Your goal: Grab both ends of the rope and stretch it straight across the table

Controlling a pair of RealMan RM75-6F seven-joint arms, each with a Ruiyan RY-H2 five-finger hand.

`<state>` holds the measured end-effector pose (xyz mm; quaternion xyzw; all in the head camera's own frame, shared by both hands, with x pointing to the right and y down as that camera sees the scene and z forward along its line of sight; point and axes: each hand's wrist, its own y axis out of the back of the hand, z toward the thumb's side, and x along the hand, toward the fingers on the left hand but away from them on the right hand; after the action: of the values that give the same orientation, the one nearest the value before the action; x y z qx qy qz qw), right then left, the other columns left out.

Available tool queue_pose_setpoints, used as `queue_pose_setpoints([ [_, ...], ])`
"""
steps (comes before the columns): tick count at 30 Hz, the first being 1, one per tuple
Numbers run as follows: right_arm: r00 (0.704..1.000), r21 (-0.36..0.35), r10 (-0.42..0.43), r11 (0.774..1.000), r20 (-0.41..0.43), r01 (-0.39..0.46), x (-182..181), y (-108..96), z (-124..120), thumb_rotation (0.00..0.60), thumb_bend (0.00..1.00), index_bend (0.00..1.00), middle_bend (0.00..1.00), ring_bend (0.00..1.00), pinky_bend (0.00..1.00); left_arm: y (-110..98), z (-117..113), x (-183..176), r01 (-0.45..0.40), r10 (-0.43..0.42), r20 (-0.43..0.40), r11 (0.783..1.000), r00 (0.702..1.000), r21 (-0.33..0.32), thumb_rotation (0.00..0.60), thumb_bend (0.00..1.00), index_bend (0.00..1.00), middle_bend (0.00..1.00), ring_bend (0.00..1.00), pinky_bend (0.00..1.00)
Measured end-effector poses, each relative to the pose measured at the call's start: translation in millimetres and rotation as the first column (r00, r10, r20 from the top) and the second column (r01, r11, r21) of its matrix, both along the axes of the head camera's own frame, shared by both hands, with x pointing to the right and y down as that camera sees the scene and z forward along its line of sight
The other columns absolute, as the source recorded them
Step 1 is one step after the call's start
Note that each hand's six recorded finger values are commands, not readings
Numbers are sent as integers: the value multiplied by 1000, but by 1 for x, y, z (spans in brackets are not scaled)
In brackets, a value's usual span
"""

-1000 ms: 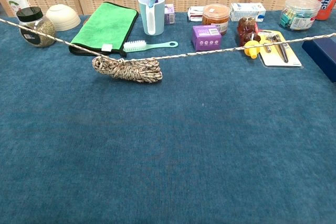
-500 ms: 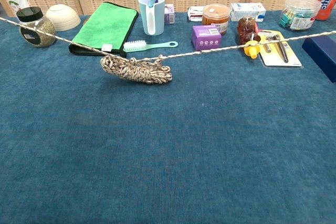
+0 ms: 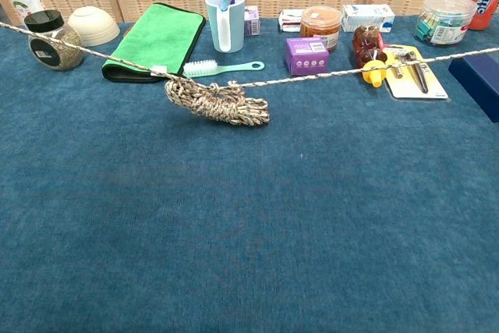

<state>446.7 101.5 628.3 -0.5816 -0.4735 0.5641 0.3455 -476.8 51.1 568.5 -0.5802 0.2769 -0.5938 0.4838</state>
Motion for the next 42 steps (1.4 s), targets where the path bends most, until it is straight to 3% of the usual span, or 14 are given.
queue_pose_setpoints([
  [30, 998, 23, 34, 999, -48, -33, 23, 1, -13, 600, 439, 824, 446, 256, 0, -16, -2, -42, 122, -125, 68, 992, 990, 37, 600, 436, 811, 258, 39, 0],
  [42, 1000, 8, 1, 1000, 20, -1, 1, 3, -11, 600, 439, 824, 446, 257, 0, -12, 2, -5, 56, -55, -15, 998, 998, 19, 600, 437, 811, 258, 39, 0],
])
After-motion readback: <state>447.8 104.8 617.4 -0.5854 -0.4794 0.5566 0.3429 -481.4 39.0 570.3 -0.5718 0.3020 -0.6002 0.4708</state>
